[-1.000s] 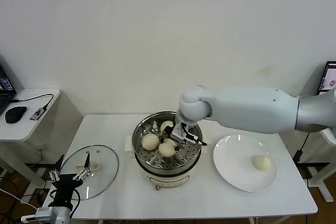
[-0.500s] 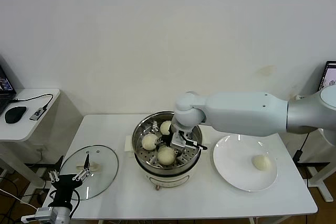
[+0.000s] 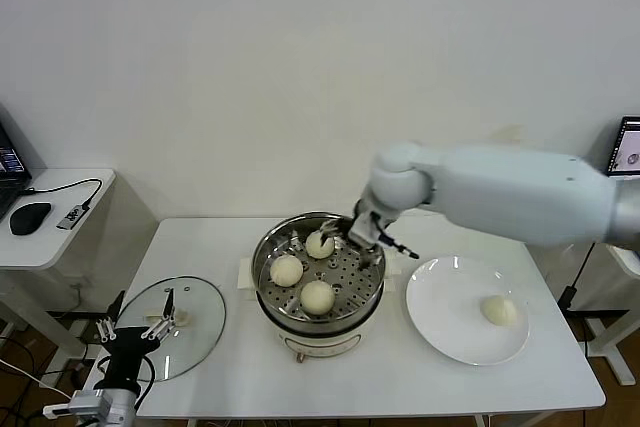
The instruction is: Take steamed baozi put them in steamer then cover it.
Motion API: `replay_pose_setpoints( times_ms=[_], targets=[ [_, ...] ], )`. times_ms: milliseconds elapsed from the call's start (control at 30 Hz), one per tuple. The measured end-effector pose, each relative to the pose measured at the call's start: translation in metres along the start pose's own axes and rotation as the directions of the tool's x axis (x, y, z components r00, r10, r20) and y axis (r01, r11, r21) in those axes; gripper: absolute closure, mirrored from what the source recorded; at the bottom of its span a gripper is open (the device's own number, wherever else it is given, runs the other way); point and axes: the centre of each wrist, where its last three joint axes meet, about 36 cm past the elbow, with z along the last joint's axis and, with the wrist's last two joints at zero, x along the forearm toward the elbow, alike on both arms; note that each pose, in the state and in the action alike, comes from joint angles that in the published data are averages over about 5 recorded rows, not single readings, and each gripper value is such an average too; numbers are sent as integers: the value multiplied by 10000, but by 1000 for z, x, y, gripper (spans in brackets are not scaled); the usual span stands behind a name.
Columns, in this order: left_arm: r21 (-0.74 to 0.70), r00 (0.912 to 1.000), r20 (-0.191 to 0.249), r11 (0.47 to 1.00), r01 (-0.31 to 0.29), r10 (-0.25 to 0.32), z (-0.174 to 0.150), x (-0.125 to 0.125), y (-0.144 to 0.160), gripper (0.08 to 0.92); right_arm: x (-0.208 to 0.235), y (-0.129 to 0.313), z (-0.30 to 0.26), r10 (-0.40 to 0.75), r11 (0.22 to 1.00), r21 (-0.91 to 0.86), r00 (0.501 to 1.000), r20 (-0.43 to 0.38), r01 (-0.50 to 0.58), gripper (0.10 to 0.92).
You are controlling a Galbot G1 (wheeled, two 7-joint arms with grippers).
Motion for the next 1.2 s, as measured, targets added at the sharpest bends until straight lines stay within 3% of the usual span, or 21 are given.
replay_pose_setpoints(
  times_ms=[233,467,833,1200],
  targets=[
    [-22,9998,-23,9998,-181,181,1,-2,-3,177,29,69,39,186,9447,-3252,9968,-779,-430,200],
    [-9,9995,-68,9996,-293,293,4,-2,-7,177,31,146,73,-339,8469,-5303,9914,-1267,-389,200],
    [-11,9994,-178,9996,-285,285,8,-1,-8,177,-2,236,117,-1313,7476,-6637,9741,-1842,-247,200],
    [-97,9995,-294,9999,-109,106,11,1,-1,177,-49,288,147,-2089,6746,-7382,9575,-1988,-61,200]
  ],
)
